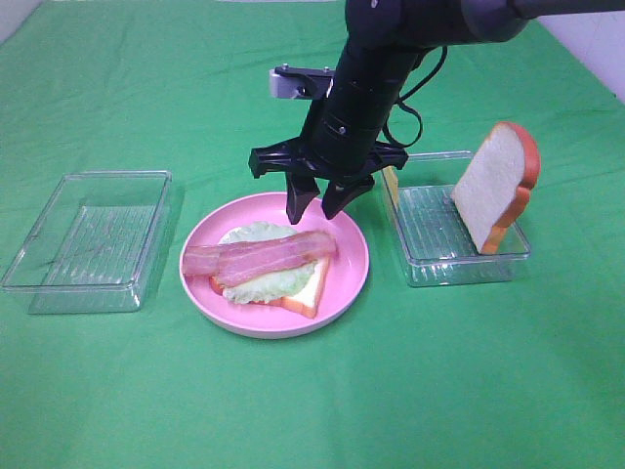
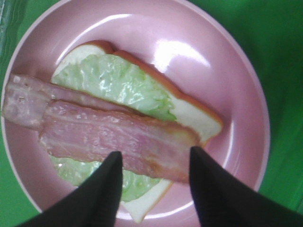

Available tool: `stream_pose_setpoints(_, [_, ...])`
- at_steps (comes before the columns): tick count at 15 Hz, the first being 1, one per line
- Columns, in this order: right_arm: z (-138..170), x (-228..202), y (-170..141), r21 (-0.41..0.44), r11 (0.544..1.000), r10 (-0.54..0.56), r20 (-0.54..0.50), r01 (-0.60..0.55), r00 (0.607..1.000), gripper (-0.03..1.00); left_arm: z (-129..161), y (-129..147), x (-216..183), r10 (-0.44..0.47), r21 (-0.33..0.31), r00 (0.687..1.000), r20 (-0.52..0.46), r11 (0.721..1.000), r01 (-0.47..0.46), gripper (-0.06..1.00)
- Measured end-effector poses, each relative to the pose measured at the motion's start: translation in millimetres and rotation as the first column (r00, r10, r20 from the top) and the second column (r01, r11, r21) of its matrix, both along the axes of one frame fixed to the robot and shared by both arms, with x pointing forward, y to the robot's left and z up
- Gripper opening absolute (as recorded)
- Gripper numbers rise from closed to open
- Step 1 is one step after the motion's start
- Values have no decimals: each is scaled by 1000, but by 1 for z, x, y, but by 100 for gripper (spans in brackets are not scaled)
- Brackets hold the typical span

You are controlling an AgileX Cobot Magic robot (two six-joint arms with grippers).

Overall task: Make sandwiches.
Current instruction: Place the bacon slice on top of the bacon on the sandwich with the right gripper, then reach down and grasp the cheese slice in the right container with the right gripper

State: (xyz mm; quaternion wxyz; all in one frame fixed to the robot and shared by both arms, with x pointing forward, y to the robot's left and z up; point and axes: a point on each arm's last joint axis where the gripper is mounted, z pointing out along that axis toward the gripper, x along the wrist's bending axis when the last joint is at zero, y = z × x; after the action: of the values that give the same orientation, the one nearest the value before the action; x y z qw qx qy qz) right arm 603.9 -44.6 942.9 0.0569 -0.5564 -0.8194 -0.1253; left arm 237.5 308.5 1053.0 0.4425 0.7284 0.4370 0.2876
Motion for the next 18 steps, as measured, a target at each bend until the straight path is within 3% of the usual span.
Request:
stream_pose_setpoints(1, [0,0,-1,-9,1000,5,6,-5,1000,59,0,0,0,0,0,1000,0,1000,0,82])
stream_pose_setpoints(5, [9,1,-4,-36,999,22,35,-21,999,70,0,0,0,0,0,1000,0,1000,0,82])
stream_pose_setpoints(12, [69,34,-42,-66,996,-56,78,61,995,70,0,0,0,0,0,1000,0,1000,0,82])
stream_pose_setpoints(14, [74,48,-64,-61,991,-112,99,119,989,62,0,0,0,0,0,1000,0,1000,0,82])
stream_pose_setpoints(18, [52,61,-69,-72,987,-134,89,140,987,59,0,0,0,0,0,1000,0,1000,0,82])
